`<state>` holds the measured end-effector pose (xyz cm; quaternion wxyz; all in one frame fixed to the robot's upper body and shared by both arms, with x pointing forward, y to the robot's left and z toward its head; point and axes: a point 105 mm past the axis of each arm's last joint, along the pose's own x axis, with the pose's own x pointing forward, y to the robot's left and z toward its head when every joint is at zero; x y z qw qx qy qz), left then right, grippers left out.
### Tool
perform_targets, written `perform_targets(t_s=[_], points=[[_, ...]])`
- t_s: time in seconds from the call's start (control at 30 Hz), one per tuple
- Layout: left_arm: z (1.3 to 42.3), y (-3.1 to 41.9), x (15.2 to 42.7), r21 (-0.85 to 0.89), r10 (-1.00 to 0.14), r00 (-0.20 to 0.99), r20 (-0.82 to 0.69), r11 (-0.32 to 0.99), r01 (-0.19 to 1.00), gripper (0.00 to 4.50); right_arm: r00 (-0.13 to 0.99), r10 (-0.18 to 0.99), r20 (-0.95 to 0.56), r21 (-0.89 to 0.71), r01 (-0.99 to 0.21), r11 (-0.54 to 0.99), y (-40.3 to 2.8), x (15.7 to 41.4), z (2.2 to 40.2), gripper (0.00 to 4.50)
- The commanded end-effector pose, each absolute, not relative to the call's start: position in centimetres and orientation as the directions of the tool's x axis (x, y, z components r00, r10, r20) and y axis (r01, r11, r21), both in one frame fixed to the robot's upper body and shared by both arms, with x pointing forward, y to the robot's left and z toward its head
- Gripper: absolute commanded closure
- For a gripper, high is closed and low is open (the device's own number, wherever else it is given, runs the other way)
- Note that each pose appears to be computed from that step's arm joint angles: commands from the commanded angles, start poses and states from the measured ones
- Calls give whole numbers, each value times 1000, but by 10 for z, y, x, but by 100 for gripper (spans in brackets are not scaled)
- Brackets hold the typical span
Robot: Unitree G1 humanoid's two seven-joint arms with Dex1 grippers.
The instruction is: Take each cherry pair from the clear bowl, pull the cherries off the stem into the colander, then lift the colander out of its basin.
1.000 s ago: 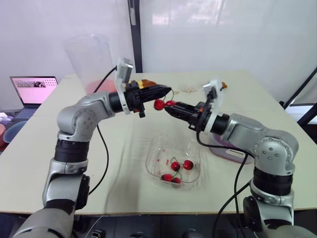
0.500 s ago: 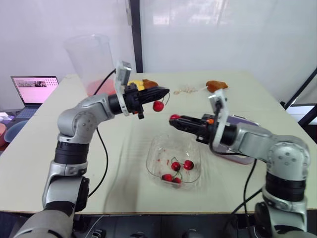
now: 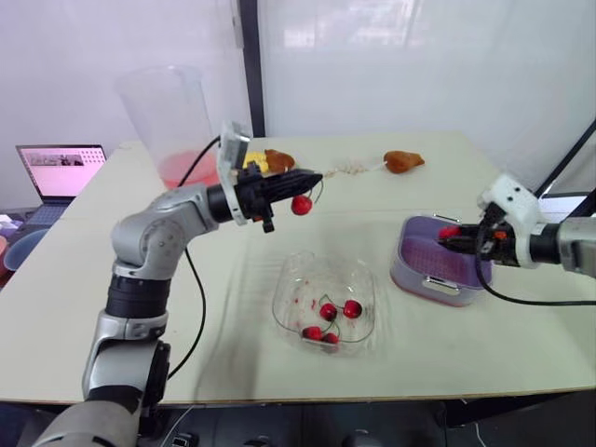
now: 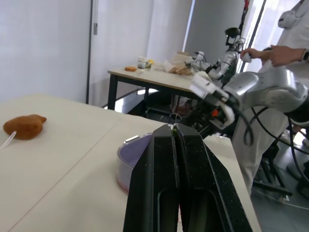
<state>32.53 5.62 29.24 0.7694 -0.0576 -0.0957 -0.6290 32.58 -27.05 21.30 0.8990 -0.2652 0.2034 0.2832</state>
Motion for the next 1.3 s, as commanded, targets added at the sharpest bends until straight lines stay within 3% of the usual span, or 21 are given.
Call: perform_targets(t_s=[0.03,0.13,0.33,0.4,0.5,0.67,0.77,1.03,1.13,1.23,1.3], points=[[301,55,316,99,-958,168,233,195,976,450,768,382,-515,-428,-616,661,-279,336,215,152],[301,55,313,100,-957,169,234,197,975,450,772,392,-500,-417,-612,672,-287,340,222,3],[303,52,310,88,-953,168,253,195,977,450,766,504,-398,-374,-637,674,-276,335,266,3],[306,49,310,73,-949,163,271,189,979,450,593,758,-273,-202,-805,557,-223,309,293,3],[310,44,311,57,-944,152,293,176,983,450,416,887,-199,-110,-909,402,-174,283,299,3],[314,31,308,70,-952,104,286,129,989,450,376,924,66,-36,-925,379,-120,289,310,3],[315,29,307,65,-953,88,290,111,992,450,396,918,20,-43,-917,396,-106,294,289,3],[316,27,307,61,-953,81,293,104,993,450,402,909,106,-17,-914,406,-81,302,280,3],[315,25,308,59,-952,84,295,106,993,450,406,907,117,-10,-912,409,-78,304,279,85],[316,23,308,61,-951,81,297,104,993,450,410,905,113,-12,-910,414,-78,304,278,226],[317,23,308,62,-951,81,299,104,993,450,412,903,119,-10,-909,416,-79,304,279,226]])
